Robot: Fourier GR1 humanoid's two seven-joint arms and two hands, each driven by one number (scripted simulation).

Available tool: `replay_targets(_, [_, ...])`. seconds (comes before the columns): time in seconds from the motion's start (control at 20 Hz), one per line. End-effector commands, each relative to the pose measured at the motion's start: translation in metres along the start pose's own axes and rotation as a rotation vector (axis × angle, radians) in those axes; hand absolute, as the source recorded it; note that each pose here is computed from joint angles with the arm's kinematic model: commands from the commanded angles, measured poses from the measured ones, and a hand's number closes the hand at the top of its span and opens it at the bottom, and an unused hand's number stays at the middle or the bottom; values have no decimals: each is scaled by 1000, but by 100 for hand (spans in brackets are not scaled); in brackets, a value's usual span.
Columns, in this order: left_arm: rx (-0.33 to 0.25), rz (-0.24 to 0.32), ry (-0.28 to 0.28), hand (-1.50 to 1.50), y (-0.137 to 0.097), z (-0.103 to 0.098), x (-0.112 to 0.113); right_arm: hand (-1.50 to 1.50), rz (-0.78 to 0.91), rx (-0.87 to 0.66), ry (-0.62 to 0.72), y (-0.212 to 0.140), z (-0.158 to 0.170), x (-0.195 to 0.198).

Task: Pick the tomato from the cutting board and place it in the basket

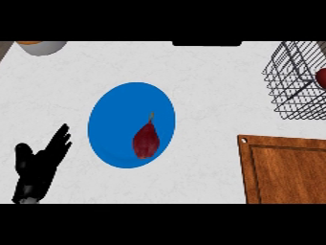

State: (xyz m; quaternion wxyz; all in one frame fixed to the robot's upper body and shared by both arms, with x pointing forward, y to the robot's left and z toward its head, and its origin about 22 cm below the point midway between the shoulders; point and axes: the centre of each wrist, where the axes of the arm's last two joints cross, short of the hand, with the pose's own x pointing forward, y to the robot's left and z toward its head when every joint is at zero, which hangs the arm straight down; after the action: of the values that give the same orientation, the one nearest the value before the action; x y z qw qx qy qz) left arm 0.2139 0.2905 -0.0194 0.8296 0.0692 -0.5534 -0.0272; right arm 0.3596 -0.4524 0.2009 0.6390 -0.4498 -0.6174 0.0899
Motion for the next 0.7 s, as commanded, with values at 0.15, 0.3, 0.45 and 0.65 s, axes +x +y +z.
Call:
replay_targets(0.15, [-2, 12, 147, 0, -1, 7, -33, -150, -58, -52, -24, -12, -5, -22])
replay_targets(0.3, [-20, 6, 163, 0, -13, 2, -38, -150, -130, -107, -11, -33, -12, -13])
replay_targets(0.45, [10, 2, 167, 0, -2, 9, -45, -150, -206, -147, 43, -62, -10, -29])
replay_targets(0.65, [0, 11, 154, 0, 4, 7, -43, -150, -234, -207, 104, -94, -2, -52])
